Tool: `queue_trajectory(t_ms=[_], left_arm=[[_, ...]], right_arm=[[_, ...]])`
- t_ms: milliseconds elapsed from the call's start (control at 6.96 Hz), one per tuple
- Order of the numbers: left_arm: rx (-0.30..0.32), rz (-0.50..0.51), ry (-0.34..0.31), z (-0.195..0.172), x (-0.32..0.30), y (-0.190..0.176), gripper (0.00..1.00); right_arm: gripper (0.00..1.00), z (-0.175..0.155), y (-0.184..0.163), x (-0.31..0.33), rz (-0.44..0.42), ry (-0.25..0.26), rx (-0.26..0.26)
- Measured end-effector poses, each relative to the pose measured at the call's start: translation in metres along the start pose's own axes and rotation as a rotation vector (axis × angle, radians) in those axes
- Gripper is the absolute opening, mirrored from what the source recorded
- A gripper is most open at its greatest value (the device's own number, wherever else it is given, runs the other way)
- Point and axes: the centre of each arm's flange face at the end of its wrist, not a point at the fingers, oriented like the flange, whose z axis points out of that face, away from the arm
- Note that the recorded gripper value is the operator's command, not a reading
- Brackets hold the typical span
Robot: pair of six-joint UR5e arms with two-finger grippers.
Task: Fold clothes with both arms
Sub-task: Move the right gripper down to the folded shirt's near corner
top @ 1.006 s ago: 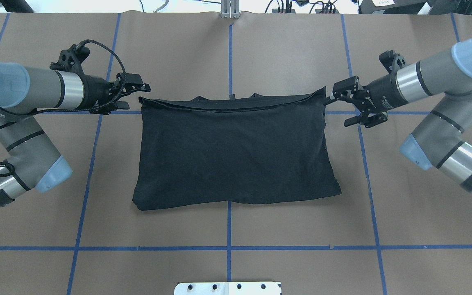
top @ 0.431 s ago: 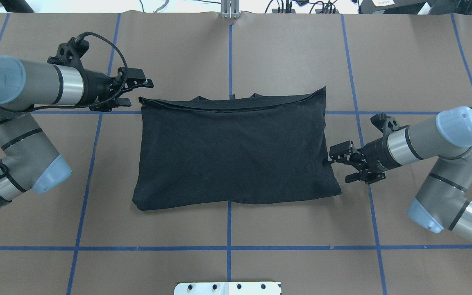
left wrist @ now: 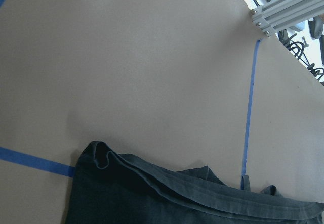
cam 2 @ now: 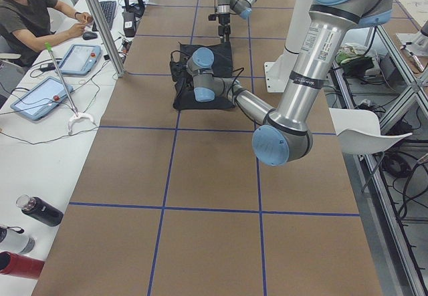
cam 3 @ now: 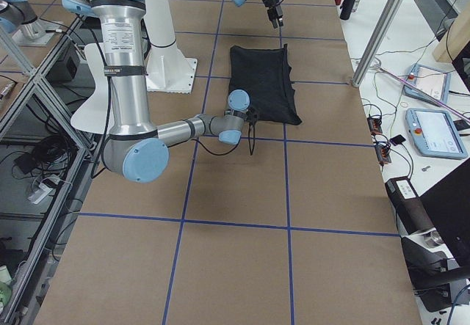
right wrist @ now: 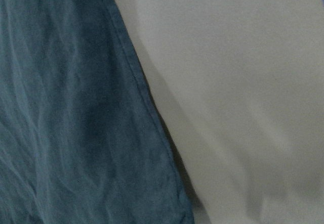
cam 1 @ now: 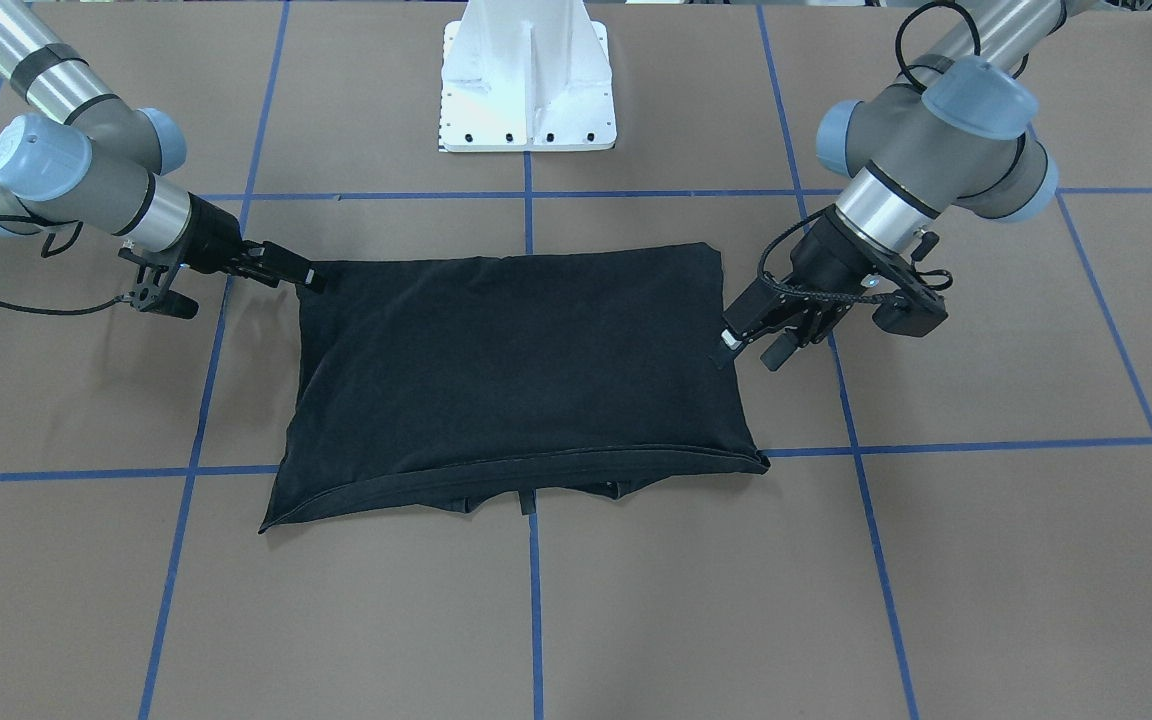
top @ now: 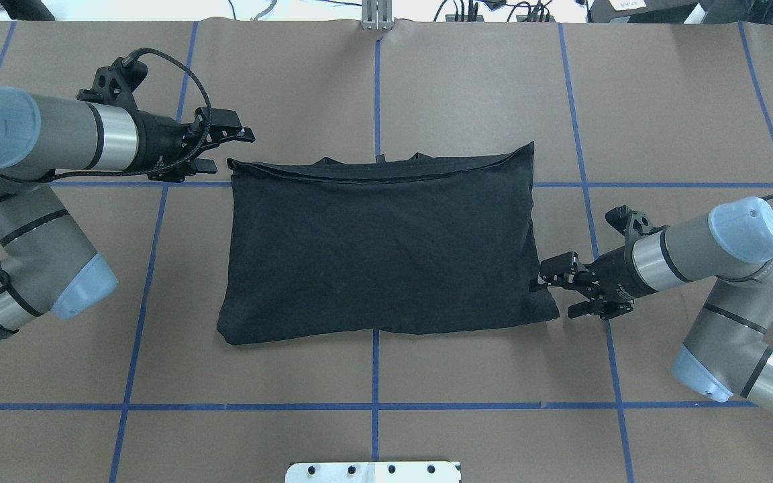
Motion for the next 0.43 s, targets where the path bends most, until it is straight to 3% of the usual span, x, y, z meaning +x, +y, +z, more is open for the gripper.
queue_trajectory(t_ms=[144,287,431], left_arm=[[0.000,0.001,0.002,-0.0010,0.0010,0.0006,1.00],[0.000,0.002,0.003,-0.0016,0.0014,0.0009,1.00],[0.000,0.002,0.003,-0.0016,0.0014,0.0009,1.00]], right_arm=[[0.79,0.0016,0.0023,-0.0008,-0.002,0.000,-0.004],[0.53,0.0027,0.0033,-0.0019,-0.003,0.000,-0.005],[0.16,0.0031,0.0038,-0.0024,-0.002,0.000,-0.006]])
